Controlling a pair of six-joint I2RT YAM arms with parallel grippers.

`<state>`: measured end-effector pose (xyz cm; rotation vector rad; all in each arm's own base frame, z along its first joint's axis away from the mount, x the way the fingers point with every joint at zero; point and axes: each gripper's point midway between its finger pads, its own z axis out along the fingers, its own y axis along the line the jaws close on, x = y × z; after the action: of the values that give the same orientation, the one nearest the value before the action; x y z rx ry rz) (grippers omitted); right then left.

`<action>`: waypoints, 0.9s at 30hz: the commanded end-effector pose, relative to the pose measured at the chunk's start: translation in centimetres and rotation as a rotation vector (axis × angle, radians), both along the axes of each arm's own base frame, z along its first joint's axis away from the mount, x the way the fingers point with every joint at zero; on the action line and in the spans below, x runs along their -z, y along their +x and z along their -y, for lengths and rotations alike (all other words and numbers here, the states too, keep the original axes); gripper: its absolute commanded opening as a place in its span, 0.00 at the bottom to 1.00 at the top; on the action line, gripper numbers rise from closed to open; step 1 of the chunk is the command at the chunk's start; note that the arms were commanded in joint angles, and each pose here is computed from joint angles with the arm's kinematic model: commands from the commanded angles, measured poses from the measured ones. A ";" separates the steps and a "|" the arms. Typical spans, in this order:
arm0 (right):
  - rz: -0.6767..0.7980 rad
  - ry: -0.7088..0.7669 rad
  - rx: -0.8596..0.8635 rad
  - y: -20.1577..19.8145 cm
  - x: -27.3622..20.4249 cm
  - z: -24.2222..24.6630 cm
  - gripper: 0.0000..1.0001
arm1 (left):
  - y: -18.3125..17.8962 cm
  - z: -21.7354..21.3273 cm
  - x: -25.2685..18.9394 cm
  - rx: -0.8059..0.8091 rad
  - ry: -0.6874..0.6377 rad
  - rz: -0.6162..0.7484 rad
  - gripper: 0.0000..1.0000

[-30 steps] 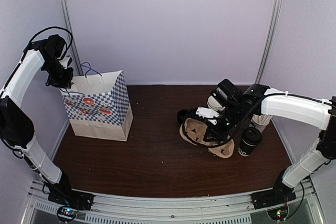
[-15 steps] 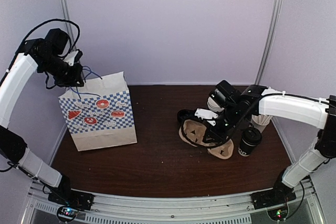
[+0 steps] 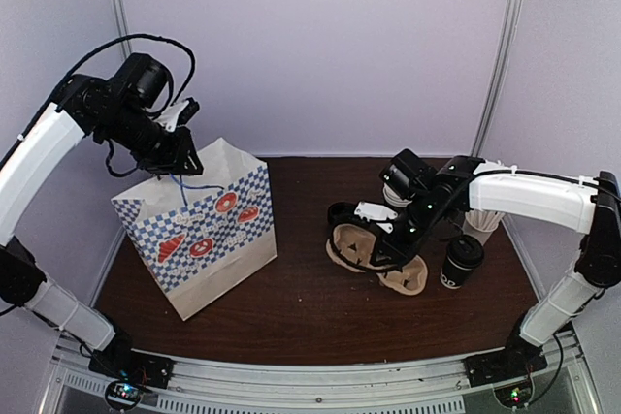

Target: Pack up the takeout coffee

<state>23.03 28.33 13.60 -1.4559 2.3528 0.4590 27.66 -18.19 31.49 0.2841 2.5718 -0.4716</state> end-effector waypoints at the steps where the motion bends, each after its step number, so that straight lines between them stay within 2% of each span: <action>1: -0.011 0.022 0.007 0.3 -0.6 -0.5 0.28 | 0.6 1.7 -1.8 0.004 -0.054 0.054 0.36; 2: -0.010 0.021 0.008 0.3 -0.6 -0.5 0.28 | 0.6 1.6 -1.9 0.007 -0.049 0.058 0.58; 3: -0.007 0.019 0.009 0.3 -0.6 -0.4 0.28 | 0.5 1.3 -2.1 0.002 -0.043 0.068 0.73; 4: -0.005 0.019 0.010 0.3 -0.7 -0.4 0.28 | 0.4 1.1 -2.5 0.000 -0.035 0.079 0.84; 7: 0.004 0.018 0.011 0.3 -0.7 -0.2 0.28 | -0.3 0.6 -4.9 0.025 -0.042 0.135 0.90; 10: 0.010 0.018 0.012 0.4 -0.8 -0.2 0.28 | -1.3 -0.4 -9.3 0.037 -0.082 0.267 0.97; 12: 0.010 0.019 0.011 0.4 -0.8 -0.2 0.28 | -1.9 -1.9 -11.7 0.016 -0.067 0.360 0.98; 15: 0.006 0.025 0.009 0.4 -0.9 -0.4 0.28 | -2.6 -5.1 -12.6 -0.043 0.049 0.426 0.98; 19: 0.002 0.027 0.007 0.3 -0.9 -0.4 0.28 | -2.7 -7.4 -8.7 -0.035 0.274 0.308 0.97; 22: 0.000 0.033 0.001 0.2 -1.1 -0.5 0.28 | -2.1 -7.6 -5.0 0.012 0.385 0.205 0.91; 27: 0.000 0.035 -0.002 0.0 -1.5 -0.4 0.28 | -0.7 -6.8 -1.9 0.067 0.434 0.119 0.78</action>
<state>22.90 28.53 13.56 -1.4619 2.3555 0.4768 25.88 -11.78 36.06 0.4482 2.4470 -0.0179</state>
